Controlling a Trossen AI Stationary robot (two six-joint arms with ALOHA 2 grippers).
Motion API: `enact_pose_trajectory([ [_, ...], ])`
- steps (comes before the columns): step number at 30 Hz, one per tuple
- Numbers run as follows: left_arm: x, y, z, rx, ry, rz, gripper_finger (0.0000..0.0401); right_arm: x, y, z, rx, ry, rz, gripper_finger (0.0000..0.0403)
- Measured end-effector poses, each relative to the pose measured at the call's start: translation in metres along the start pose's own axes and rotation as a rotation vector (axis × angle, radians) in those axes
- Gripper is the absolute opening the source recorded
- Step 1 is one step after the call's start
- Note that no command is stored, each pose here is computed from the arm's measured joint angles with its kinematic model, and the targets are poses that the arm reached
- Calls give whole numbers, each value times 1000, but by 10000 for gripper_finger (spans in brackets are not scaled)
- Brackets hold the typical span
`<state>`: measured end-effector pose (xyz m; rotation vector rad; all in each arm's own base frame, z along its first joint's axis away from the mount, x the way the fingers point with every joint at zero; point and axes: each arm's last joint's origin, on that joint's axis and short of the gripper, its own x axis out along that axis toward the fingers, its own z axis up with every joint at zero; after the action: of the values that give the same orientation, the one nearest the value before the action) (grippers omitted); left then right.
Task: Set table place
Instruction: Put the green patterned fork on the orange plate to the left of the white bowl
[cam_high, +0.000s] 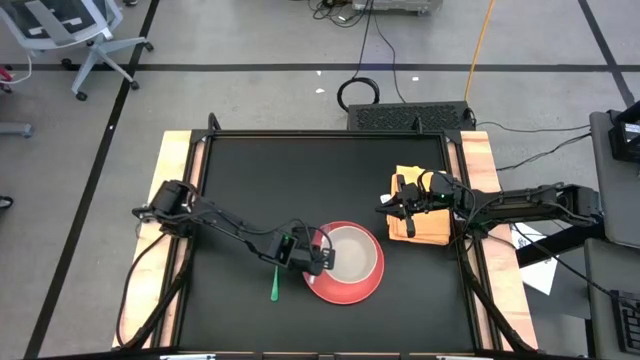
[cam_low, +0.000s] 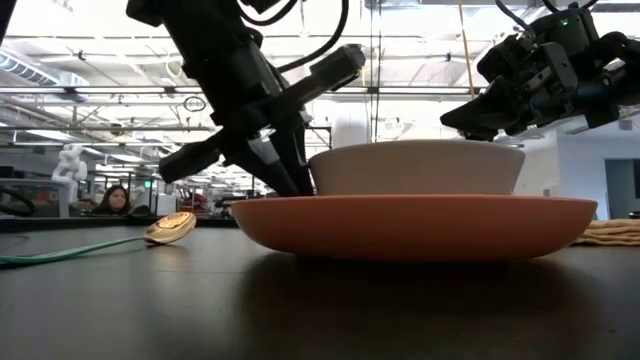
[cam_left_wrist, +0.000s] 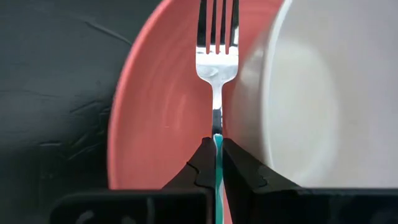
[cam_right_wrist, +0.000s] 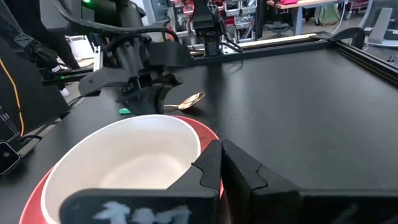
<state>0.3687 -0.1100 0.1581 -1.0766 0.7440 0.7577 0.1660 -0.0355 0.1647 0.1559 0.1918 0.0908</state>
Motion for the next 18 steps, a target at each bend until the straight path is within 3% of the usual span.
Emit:
enact_pose_trajectory([
  [18,1,0,0,24,0,-1,15,0,0,0,0,0,0,0],
])
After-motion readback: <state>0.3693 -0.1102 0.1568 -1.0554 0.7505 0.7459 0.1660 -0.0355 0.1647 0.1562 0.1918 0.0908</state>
